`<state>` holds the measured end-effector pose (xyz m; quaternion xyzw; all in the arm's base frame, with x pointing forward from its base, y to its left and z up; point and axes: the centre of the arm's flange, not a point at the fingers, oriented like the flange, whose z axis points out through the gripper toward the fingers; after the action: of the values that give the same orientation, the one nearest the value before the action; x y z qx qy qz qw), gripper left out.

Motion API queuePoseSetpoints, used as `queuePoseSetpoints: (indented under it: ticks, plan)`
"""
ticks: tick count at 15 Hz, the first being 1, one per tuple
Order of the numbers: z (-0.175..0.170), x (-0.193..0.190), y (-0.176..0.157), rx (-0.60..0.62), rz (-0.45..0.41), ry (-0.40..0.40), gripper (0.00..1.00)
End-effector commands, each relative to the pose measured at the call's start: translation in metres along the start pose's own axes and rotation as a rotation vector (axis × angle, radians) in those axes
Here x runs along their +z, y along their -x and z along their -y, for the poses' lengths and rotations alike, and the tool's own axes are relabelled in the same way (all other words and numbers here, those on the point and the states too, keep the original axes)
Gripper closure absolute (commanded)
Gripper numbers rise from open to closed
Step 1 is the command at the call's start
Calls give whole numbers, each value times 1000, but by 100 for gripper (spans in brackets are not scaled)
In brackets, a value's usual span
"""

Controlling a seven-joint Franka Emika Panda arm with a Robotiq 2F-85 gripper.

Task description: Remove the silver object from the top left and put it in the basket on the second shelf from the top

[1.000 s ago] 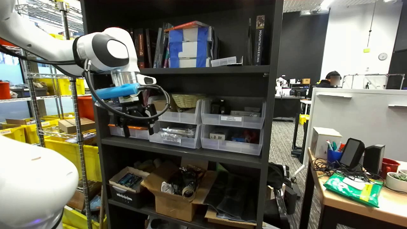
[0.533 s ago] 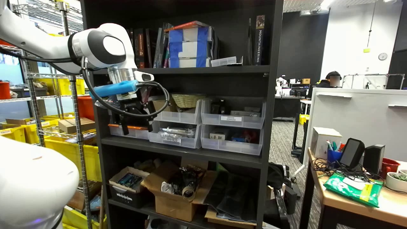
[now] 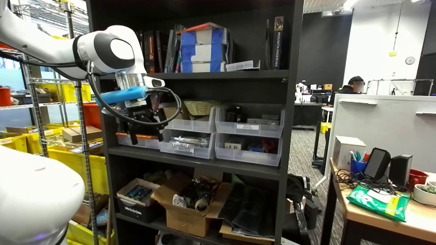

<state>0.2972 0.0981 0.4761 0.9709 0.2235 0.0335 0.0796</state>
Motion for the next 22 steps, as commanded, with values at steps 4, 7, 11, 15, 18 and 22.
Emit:
queuePoseSetpoints:
  ticks: [4,7,11,15,18,22]
  plan:
    - [11,-20,-6,-82,16,33,0]
    - [19,-38,-10,-178,-14,-13,0]
    - [34,-71,-18,-314,-200,-78,0]
    - [29,-109,-29,-338,-401,-162,0]
    - [27,-133,-31,-381,-513,-260,0]
    - [31,-138,-31,-386,-514,-262,0]
